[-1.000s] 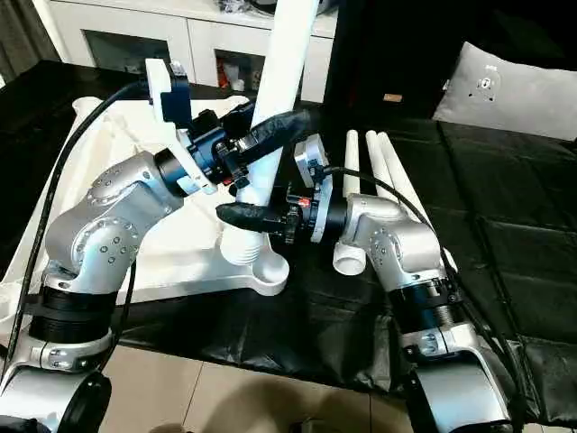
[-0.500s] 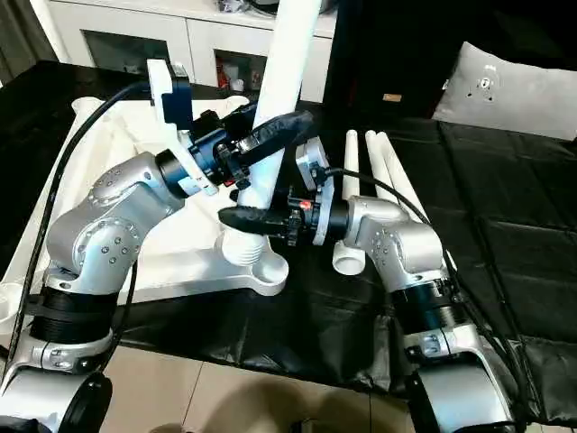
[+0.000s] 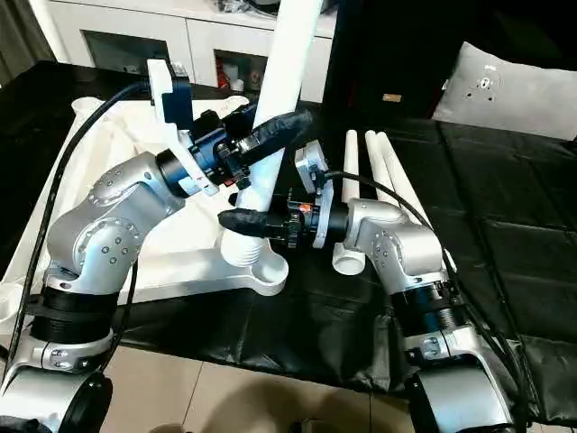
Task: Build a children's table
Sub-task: Pick table leg
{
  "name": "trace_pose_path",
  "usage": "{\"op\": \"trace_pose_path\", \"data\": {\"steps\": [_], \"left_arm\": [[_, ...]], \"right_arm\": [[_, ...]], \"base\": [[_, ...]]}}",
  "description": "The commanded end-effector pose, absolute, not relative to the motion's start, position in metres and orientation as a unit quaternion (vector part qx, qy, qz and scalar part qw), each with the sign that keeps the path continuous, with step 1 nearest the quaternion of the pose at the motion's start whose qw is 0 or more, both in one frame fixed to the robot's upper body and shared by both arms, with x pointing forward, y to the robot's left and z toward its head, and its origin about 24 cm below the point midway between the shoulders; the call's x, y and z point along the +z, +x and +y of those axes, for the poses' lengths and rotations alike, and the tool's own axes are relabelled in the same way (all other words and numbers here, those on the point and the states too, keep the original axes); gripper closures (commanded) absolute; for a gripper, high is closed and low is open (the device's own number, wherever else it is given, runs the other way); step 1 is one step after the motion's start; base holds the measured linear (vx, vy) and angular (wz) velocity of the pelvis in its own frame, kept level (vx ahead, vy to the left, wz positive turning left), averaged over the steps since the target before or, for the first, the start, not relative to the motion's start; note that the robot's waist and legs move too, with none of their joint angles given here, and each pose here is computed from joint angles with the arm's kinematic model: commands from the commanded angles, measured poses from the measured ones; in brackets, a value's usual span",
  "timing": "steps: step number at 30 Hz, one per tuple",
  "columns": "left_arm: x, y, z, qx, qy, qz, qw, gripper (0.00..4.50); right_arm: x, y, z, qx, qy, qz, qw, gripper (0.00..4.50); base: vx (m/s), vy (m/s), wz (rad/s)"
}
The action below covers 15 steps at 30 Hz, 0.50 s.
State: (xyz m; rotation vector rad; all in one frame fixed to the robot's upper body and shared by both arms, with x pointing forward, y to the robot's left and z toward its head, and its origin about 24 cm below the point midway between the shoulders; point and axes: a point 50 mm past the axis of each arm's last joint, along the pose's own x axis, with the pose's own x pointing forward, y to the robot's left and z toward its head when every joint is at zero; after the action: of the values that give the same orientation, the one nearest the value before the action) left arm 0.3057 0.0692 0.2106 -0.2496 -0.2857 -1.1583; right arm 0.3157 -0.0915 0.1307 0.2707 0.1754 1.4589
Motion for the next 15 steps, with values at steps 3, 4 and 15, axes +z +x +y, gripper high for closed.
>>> {"op": "trace_pose_path", "data": {"steps": [3, 4, 15], "left_arm": [[0.214, 0.298, 0.06, -0.573, -0.136, -0.116, 0.8, 2.71], [0.214, 0.297, 0.06, -0.575, -0.135, -0.119, 0.798, 2.36], [0.215, 0.278, 0.036, -0.637, -0.12, -0.111, 0.753, 1.41]], "right_arm": [[0.13, 0.325, -0.096, 0.623, 0.135, 0.085, 0.766, 2.53], [0.129, 0.326, -0.096, 0.62, 0.128, 0.087, 0.769, 2.54], [0.117, 0.331, -0.072, 0.584, 0.096, 0.076, 0.803, 2.55]], "base": [[0.0, 0.0, 0.0], [0.0, 0.0, 0.0], [0.0, 0.0, 0.0]]}}
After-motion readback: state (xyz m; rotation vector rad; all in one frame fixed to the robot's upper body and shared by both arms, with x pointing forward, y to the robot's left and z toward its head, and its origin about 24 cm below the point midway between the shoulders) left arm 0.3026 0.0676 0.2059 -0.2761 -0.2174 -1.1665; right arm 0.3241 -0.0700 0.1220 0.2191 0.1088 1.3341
